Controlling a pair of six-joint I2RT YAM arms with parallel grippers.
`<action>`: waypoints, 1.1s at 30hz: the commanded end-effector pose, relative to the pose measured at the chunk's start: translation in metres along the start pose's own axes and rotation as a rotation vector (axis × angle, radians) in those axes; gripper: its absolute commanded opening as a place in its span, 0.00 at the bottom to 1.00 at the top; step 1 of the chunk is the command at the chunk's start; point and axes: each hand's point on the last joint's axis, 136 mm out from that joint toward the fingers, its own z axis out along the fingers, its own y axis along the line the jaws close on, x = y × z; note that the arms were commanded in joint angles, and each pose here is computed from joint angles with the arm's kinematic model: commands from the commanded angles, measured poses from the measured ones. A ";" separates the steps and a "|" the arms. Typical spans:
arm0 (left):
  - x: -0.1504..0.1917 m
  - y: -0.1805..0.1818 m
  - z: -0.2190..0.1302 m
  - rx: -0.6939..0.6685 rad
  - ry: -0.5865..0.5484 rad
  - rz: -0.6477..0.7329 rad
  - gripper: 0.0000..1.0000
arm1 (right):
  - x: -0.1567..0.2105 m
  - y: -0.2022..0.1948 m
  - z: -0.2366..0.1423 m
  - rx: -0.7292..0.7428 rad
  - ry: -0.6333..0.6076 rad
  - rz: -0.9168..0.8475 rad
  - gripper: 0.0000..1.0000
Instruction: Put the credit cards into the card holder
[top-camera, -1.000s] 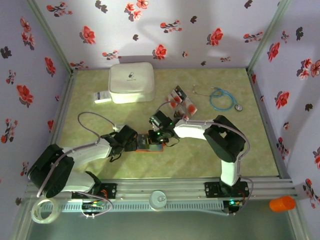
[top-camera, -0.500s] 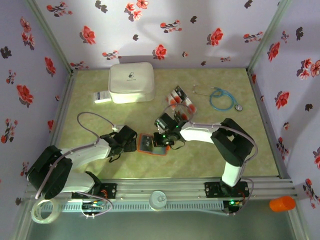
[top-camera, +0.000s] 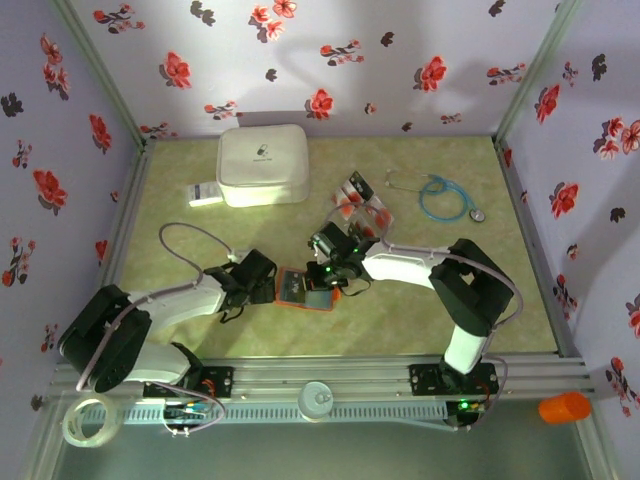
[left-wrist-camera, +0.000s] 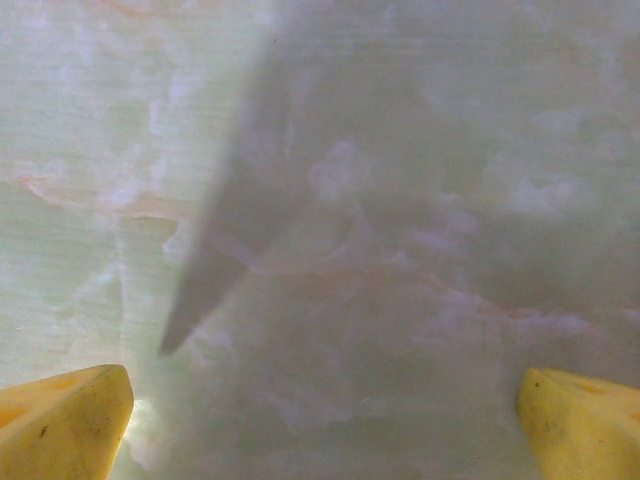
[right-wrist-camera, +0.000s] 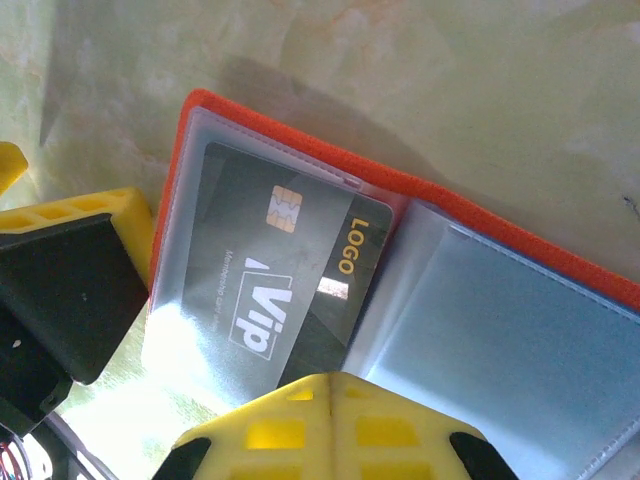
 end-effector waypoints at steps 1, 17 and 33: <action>-0.004 -0.008 0.000 0.013 -0.005 0.016 1.00 | -0.009 0.007 0.003 -0.023 -0.011 0.003 0.00; 0.001 -0.007 0.004 0.013 0.004 0.024 1.00 | -0.012 0.018 0.023 -0.061 0.015 0.015 0.00; 0.005 -0.005 -0.010 0.042 -0.018 -0.009 1.00 | -0.008 0.002 -0.005 -0.012 -0.054 0.035 0.00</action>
